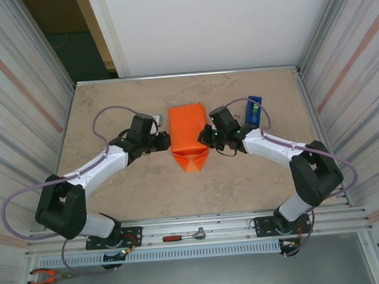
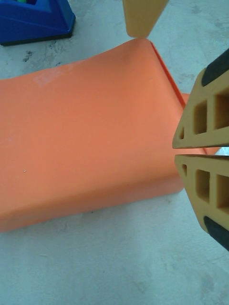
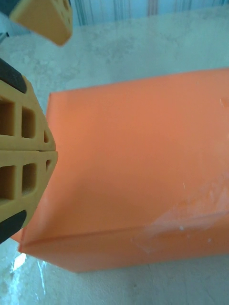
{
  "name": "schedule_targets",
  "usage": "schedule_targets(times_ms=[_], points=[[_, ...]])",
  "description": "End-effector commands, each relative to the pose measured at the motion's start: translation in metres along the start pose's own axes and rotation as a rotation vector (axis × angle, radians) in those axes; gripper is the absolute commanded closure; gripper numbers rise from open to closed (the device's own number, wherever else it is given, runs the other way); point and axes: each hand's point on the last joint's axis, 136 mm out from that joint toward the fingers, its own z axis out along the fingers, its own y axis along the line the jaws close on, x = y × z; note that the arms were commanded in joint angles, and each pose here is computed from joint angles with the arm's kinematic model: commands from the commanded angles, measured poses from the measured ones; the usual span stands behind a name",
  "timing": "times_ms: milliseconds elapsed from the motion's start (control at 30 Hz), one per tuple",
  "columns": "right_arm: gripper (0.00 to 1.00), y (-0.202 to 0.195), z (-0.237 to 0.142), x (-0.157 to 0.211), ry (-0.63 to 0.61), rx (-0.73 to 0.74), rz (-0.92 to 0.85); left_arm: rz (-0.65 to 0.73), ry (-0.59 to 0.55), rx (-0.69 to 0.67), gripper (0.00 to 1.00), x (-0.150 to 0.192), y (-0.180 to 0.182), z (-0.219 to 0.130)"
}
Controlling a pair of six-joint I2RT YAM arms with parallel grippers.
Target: Wrap the gift box in paper
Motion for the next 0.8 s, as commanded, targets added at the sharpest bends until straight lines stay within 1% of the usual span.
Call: schedule_targets(times_ms=[0, 133, 233, 433, 533, 633, 767], points=[[1.0, 0.0, 0.01, -0.004, 0.005, -0.005, 0.002, 0.031, 0.024, 0.032, 0.88, -0.005, -0.002, 0.0], [1.0, -0.017, 0.022, 0.0, 0.025, 0.038, 0.023, 0.018, 0.015, 0.057, 0.88, -0.009, 0.0, 0.001], [1.0, -0.025, 0.023, 0.002, 0.034, 0.049, 0.031, 0.011, 0.015, 0.075, 0.88, -0.006, 0.0, 0.003], [1.0, -0.021, -0.001, -0.006, -0.015, 0.034, 0.015, 0.003, 0.035, 0.089, 0.87, 0.005, 0.004, 0.007], [1.0, -0.026, -0.014, -0.017, -0.051, 0.049, 0.022, -0.033, 0.044, 0.109, 0.85, 0.002, 0.007, 0.011], [1.0, -0.041, -0.022, -0.031, -0.071, 0.079, 0.056, -0.065, 0.044, 0.129, 0.78, -0.008, 0.011, 0.018], [1.0, -0.06, -0.022, -0.053, -0.071, 0.088, 0.117, -0.065, 0.039, 0.14, 0.61, -0.023, 0.011, 0.025]])
